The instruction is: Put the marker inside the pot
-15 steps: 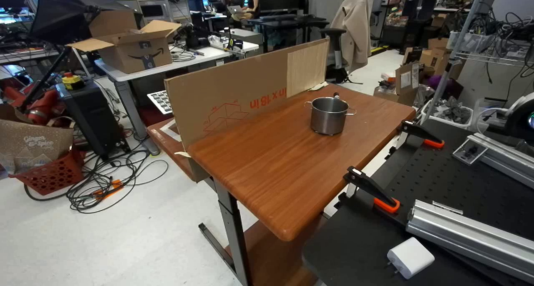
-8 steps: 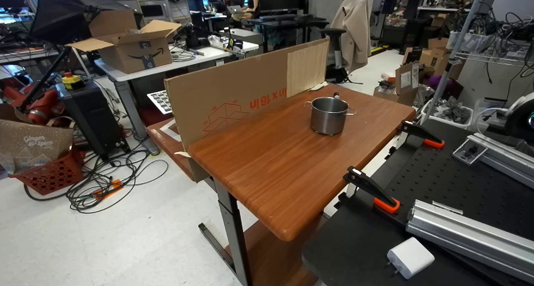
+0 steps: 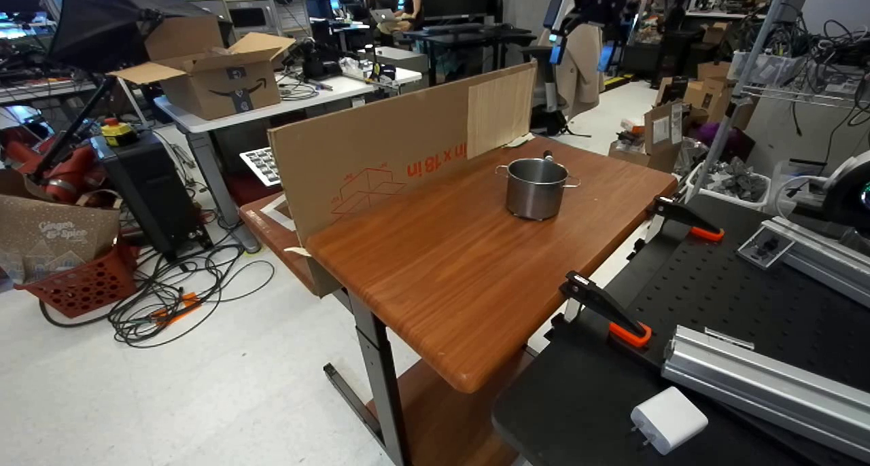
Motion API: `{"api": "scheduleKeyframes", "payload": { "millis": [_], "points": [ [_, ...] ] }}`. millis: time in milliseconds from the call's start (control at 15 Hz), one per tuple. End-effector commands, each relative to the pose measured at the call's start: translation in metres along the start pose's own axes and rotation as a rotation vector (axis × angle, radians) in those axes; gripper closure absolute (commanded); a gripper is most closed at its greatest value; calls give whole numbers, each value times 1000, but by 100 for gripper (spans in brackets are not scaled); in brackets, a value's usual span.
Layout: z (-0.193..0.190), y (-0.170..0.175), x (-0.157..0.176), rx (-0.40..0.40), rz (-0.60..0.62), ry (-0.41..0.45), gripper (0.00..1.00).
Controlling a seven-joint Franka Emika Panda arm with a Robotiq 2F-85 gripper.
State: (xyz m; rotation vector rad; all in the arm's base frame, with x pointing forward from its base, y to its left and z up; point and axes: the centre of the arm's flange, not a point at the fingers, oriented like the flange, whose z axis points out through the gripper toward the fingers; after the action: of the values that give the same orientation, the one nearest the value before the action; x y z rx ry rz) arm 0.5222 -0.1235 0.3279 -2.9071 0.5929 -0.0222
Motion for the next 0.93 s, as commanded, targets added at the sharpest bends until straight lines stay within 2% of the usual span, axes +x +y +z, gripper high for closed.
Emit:
{"api": "scheduleKeyframes", "payload": {
  "millis": [0, 400, 867],
  "points": [
    [24, 12, 48, -7, 172, -1, 0],
    [75, 41, 83, -65, 359, 8, 0],
    [136, 49, 95, -130, 473, 10, 0]
  ]
}}
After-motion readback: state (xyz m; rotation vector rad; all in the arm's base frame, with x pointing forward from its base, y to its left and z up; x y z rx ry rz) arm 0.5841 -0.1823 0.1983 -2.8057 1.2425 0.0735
